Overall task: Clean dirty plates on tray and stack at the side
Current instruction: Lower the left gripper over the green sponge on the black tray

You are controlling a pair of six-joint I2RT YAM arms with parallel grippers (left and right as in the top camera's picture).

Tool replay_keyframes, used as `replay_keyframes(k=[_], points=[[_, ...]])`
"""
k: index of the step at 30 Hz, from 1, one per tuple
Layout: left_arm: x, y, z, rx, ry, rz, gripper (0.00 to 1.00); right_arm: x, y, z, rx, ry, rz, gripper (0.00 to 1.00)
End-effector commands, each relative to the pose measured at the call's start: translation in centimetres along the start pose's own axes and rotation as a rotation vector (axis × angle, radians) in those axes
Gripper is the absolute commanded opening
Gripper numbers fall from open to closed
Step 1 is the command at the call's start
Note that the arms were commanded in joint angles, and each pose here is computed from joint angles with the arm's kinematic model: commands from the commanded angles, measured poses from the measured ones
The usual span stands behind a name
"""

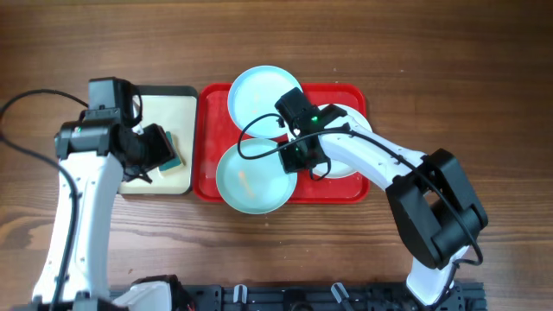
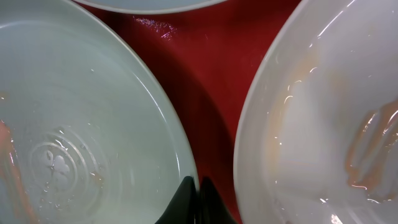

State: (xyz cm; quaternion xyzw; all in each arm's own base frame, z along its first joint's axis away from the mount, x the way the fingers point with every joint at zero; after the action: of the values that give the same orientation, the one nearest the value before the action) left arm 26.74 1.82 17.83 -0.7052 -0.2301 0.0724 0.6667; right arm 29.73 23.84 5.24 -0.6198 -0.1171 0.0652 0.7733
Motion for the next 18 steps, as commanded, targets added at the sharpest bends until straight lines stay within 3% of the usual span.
replay_keyframes(k=[1, 7, 12, 18], points=[[-0.8, 2.2, 0.5, 0.045, -0.004, 0.079, 0.62, 0.5, 0.1, 0.1, -0.001, 0.001, -0.010, 0.04], [1.5, 4.4, 0.8, 0.109, -0.001, 0.028, 0.62, 0.5, 0.1, 0.1, -0.001, 0.001, -0.010, 0.04], [3.5, 6.5, 0.0, 0.091, -0.001, -0.019, 0.49, 0.5, 0.1, 0.1, -0.002, 0.001, -0.008, 0.04], [4.2, 9.3, -0.1, 0.100, 0.021, 0.007, 0.45, 0.5, 0.1, 0.1, -0.002, 0.000, -0.007, 0.05]])
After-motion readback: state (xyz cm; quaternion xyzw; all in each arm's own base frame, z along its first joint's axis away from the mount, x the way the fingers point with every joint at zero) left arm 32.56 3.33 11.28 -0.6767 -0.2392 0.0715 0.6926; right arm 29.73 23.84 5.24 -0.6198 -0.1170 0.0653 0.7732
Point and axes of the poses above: each gripper's point midway between its finger pads, its own y axis out along the fingers, its own z axis along the line the jaws close on, x = y × z, the point moved 4 cm from there along -y, back along the fingers, and after that the axes turned 2 degrees about y, right-handed, at the moved point
